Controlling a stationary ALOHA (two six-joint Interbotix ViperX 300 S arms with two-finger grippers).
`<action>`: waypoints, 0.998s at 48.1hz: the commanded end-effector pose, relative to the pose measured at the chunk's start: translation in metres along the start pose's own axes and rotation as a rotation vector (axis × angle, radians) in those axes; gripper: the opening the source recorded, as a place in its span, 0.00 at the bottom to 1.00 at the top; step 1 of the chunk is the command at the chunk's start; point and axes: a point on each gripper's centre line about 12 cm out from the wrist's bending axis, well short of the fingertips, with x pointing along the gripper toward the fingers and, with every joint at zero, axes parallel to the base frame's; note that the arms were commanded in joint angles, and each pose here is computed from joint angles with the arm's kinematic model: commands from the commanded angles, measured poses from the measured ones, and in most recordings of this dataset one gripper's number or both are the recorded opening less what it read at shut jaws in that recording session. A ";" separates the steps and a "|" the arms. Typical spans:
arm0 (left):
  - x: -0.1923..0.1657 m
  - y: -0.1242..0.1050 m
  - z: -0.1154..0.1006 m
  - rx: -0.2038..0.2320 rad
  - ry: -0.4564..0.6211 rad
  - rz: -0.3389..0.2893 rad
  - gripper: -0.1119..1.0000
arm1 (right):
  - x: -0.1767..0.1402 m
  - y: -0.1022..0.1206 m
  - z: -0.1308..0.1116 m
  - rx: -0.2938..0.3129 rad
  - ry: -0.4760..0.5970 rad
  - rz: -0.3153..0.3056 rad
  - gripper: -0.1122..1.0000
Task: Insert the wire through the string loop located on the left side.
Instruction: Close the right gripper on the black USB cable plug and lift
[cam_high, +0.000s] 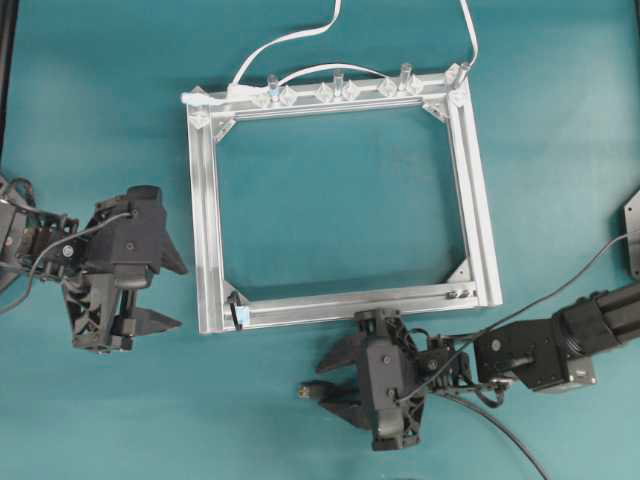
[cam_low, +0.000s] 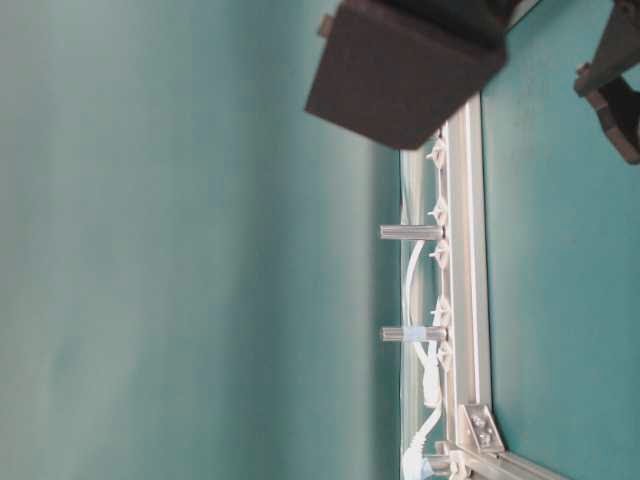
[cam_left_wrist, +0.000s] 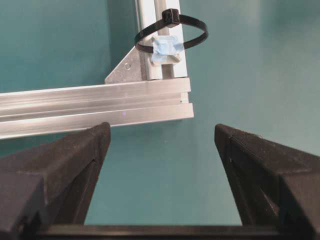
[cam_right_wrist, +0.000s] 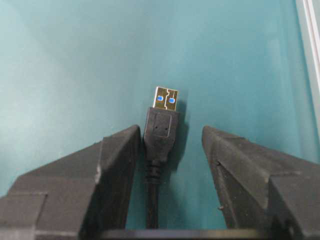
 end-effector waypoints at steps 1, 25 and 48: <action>-0.003 -0.003 0.008 -0.002 -0.027 -0.010 0.88 | -0.001 0.006 0.008 0.005 -0.009 0.015 0.64; -0.003 -0.004 0.008 -0.001 -0.029 -0.010 0.88 | -0.012 0.014 0.004 0.002 0.115 0.046 0.32; -0.003 -0.004 0.008 -0.001 -0.029 -0.010 0.88 | -0.016 0.017 0.013 -0.009 0.084 0.057 0.32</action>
